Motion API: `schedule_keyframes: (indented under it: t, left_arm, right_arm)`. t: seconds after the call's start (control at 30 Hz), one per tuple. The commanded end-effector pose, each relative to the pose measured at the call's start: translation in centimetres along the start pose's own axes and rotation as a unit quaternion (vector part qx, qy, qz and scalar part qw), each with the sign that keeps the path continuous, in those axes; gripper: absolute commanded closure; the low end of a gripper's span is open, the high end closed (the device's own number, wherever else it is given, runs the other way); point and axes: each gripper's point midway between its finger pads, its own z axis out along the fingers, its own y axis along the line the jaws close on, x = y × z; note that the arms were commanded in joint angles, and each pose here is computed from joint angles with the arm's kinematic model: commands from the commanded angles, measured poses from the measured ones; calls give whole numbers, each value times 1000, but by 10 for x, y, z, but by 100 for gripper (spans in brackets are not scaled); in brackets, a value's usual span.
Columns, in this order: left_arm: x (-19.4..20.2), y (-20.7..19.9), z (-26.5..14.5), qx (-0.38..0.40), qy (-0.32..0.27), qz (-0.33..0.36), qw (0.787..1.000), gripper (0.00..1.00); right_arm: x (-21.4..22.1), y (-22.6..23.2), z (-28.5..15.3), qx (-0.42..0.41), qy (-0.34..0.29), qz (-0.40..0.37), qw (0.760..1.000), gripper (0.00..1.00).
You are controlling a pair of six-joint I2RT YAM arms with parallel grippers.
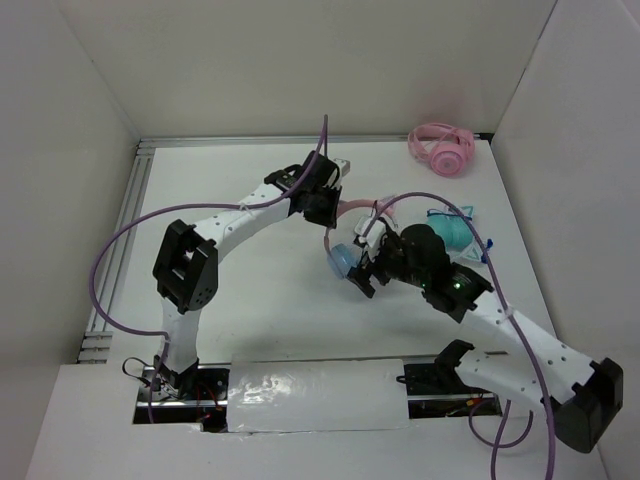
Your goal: Wrap the headphones
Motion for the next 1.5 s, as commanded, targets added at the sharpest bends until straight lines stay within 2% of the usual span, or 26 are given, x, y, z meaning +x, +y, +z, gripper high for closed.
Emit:
schedule_keyframes:
  t: [0.0, 0.03, 0.07, 0.1, 0.13, 0.17, 0.2, 0.23, 0.27, 0.3, 0.33, 0.37, 0.43, 0.5, 0.63, 0.83, 0.93, 1.13, 1.27, 1.4, 1.47]
  left_arm:
    - [-36, -30, -23, 50, -60, 6, 997, 100]
    - [-36, -32, -21, 49, -59, 7, 997, 100]
    - [-35, -34, -21, 50, -58, 9, 997, 100]
    - [-34, -36, -20, 50, -57, 10, 997, 100]
    - [-33, -38, -19, 52, -57, 13, 997, 100]
    - [-29, -43, -16, 56, -53, 16, 997, 100]
    - [-28, -49, -15, 61, -52, 22, 997, 100]
    - [-27, -55, -15, 70, -50, 28, 996, 100]
    - [-23, -64, -12, 76, -46, 35, 995, 100]
    - [-22, -69, -9, 78, -45, 39, 995, 100]
    - [-21, -74, -8, 80, -44, 43, 995, 100]
    - [-16, -85, -2, 87, -38, 55, 994, 100]
    - [-7, -108, 2, 110, -33, 83, 990, 100]
    - [-1, -123, 11, 121, -29, 110, 986, 100]
    - [22, -174, 23, 173, -11, 170, 970, 100]
    - [50, -226, 54, 215, 8, 240, 947, 100]
    - [57, -252, 60, 242, 1, 271, 932, 100]
    - [64, -280, 72, 281, -12, 291, 914, 100]
    - [66, -281, 85, 274, -15, 292, 916, 100]
    - [72, -278, 92, 263, -11, 294, 919, 70]
    - [71, -279, 91, 265, -12, 292, 919, 63]
  right_arm:
    - [-45, -14, -26, 56, -93, 27, 994, 0]
    - [-63, -23, -44, 87, -130, 64, 986, 0]
    - [-63, -23, -44, 87, -131, 64, 985, 0]
    - [-66, -34, -52, 122, -138, 82, 979, 0]
    - [-80, -43, -67, 153, -170, 134, 964, 0]
    - [-80, -66, -81, 222, -177, 167, 944, 0]
    - [-76, -76, -90, 256, -176, 212, 927, 0]
    - [-86, -86, -107, 284, -195, 270, 899, 0]
    - [-86, -93, -116, 310, -193, 294, 883, 0]
    - [-79, -106, -136, 363, -181, 320, 856, 0]
    - [-75, -109, -140, 381, -181, 360, 832, 0]
    - [-63, -111, -145, 403, -162, 375, 819, 0]
    - [-54, -120, -162, 450, -172, 411, 774, 0]
    - [-45, -119, -175, 466, -172, 422, 759, 0]
    - [-49, -112, -185, 444, -200, 434, 758, 0]
    - [-47, -107, -204, 438, -224, 447, 747, 0]
    - [-47, -104, -203, 430, -221, 444, 754, 0]
    - [-44, -102, -194, 427, -199, 441, 764, 0]
    - [-43, -101, -194, 424, -200, 441, 766, 0]
    - [-42, -101, -196, 426, -203, 442, 763, 0]
    - [-41, -101, -196, 428, -203, 442, 762, 0]
